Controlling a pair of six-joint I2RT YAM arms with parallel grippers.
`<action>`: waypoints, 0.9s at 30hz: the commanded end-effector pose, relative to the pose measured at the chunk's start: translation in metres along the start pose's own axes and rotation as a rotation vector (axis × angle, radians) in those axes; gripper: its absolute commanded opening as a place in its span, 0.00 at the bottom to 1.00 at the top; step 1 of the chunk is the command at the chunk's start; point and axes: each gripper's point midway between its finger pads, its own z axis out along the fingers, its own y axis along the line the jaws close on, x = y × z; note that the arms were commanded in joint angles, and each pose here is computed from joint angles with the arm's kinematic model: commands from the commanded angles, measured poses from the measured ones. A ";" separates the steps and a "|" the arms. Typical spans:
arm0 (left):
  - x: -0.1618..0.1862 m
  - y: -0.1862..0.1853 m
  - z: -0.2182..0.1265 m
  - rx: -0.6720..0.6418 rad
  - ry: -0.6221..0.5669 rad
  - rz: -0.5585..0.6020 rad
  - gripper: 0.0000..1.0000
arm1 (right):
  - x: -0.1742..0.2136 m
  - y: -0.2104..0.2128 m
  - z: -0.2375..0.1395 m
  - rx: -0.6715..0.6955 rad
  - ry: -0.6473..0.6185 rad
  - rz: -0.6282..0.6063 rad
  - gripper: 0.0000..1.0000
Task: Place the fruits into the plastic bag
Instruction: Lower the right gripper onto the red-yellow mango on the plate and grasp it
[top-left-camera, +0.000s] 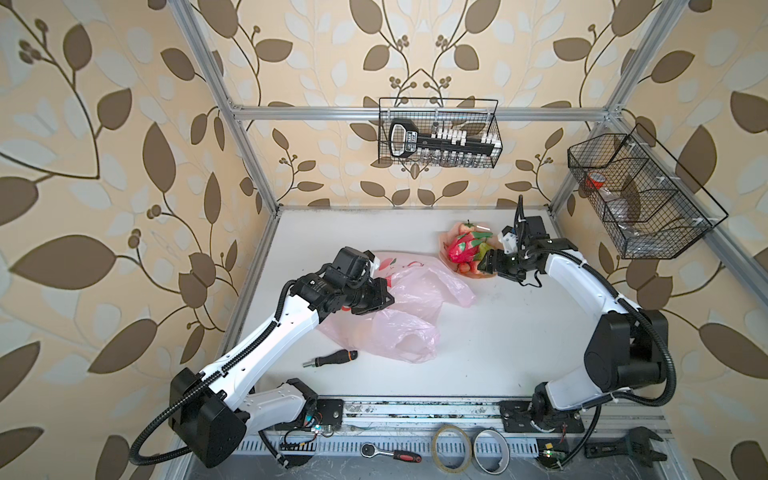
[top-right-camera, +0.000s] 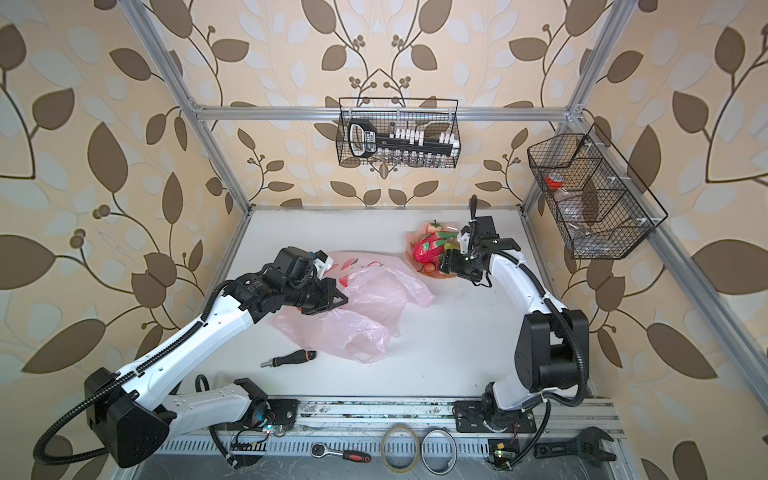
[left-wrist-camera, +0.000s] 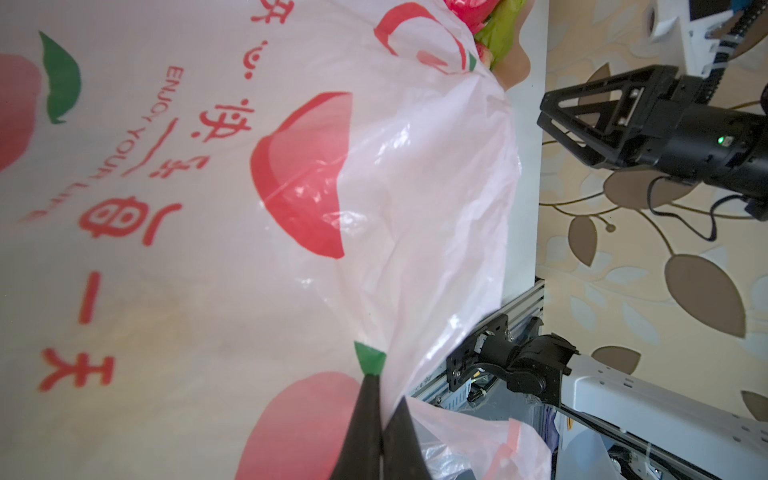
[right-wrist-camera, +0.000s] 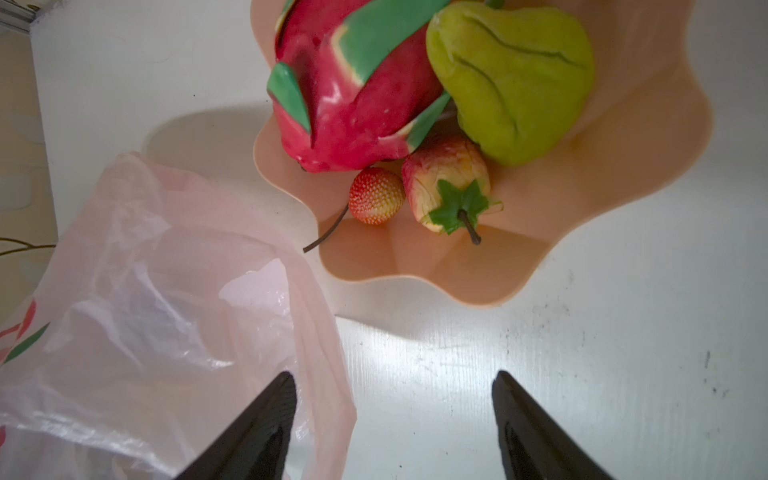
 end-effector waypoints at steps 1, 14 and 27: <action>-0.001 -0.006 -0.005 0.022 -0.009 0.018 0.00 | -0.015 -0.002 0.010 0.055 -0.013 -0.062 0.73; 0.000 -0.005 -0.006 0.019 -0.005 0.010 0.00 | -0.030 -0.009 0.052 0.183 0.041 -0.136 0.69; 0.002 -0.006 -0.008 0.023 0.002 0.013 0.00 | -0.029 -0.023 0.075 0.253 0.059 -0.137 0.67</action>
